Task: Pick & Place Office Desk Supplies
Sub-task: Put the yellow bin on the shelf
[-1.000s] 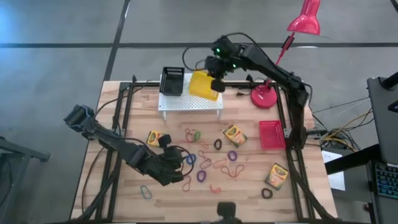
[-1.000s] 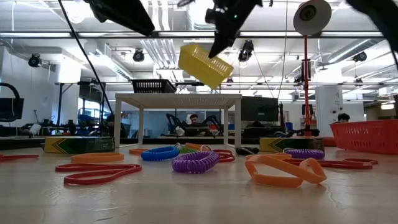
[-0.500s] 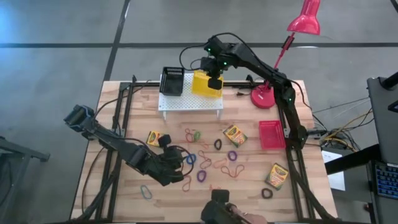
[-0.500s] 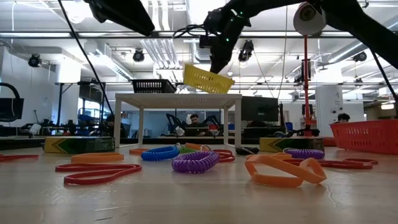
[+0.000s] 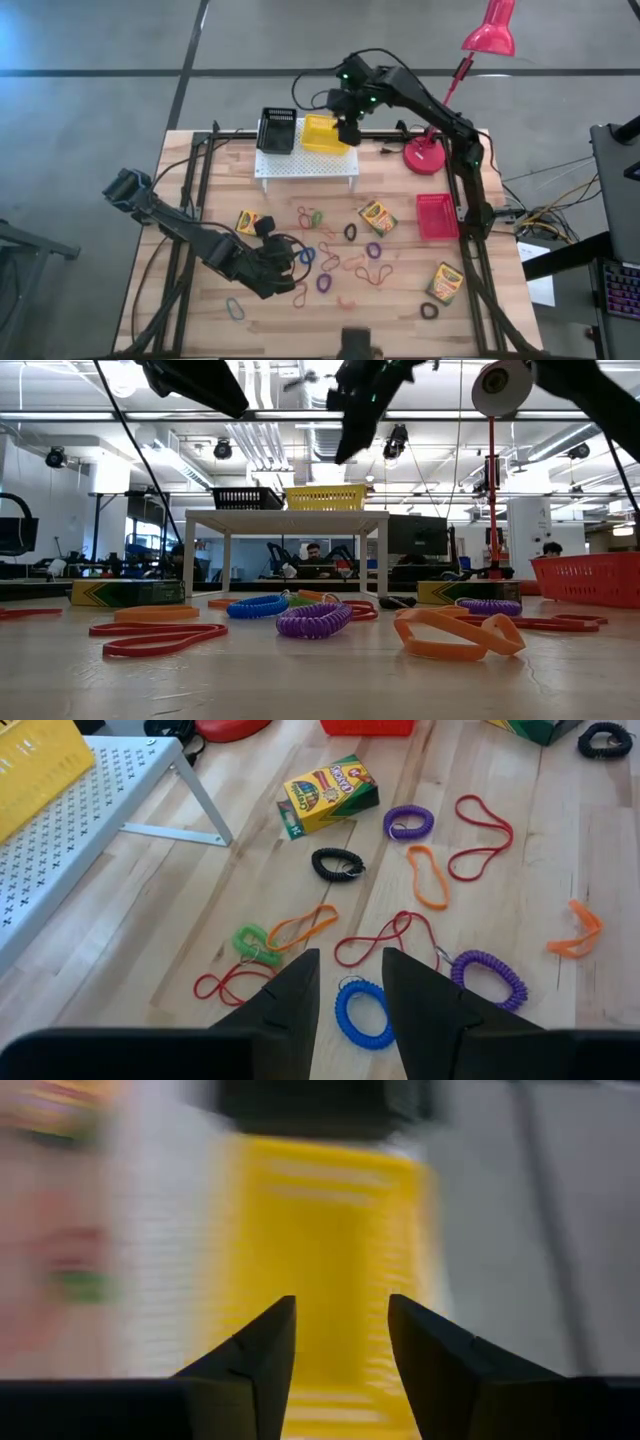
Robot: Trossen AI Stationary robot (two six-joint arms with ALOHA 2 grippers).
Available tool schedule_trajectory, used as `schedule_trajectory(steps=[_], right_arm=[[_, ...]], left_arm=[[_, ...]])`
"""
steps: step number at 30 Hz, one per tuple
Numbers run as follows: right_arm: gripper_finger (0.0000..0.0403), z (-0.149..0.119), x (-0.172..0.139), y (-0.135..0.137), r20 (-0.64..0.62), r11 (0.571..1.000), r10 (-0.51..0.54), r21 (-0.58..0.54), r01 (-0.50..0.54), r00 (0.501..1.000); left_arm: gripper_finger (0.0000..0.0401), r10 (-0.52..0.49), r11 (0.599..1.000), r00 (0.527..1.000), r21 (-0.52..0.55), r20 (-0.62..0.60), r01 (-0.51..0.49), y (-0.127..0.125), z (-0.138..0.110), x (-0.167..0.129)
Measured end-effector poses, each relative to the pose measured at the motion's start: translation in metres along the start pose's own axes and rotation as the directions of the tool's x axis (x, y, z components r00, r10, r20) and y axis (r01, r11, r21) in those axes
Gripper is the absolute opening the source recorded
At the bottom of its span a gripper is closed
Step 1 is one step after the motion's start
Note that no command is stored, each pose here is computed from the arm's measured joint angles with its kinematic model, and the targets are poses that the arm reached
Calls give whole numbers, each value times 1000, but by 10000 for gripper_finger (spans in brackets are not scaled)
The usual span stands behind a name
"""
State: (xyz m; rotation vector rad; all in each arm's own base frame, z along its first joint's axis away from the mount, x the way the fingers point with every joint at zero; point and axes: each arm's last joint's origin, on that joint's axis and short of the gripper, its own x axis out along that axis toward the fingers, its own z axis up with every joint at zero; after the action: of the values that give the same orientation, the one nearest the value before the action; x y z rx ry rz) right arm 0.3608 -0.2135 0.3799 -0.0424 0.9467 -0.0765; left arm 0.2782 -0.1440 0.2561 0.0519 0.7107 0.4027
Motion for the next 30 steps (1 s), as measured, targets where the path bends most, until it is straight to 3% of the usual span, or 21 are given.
schedule_trajectory(steps=[2, 4, 10, 16, 26, 30], right_arm=[[159, 3, -6, 16, 34, 994, 105, -16, -105, 994], [155, 5, -2, 33, 15, 988, 147, -41, -146, 989], [140, 3, 34, 63, -79, 991, 48, -123, -57, 996], [137, -6, 57, 52, -114, 990, -120, -92, 110, 986], [132, -25, 72, 34, -163, 992, -127, -35, 123, 978], [92, -29, 77, 31, -162, 991, -134, -48, 128, 978]], left_arm=[[115, 0, 1000, 1000, 0, 0, 0, 0, 0, 0], [115, 0, 1000, 1000, -4, 0, 0, 0, 0, 0], [115, 4, 1000, 1000, -14, -4, -4, 0, -9, 6], [115, 9, 999, 1000, -41, -6, -9, 0, -18, 11], [115, 8, 999, 1000, -40, -5, -8, 0, -18, 11], [115, 8, 999, 1000, -39, -5, -8, 0, -18, 11]])
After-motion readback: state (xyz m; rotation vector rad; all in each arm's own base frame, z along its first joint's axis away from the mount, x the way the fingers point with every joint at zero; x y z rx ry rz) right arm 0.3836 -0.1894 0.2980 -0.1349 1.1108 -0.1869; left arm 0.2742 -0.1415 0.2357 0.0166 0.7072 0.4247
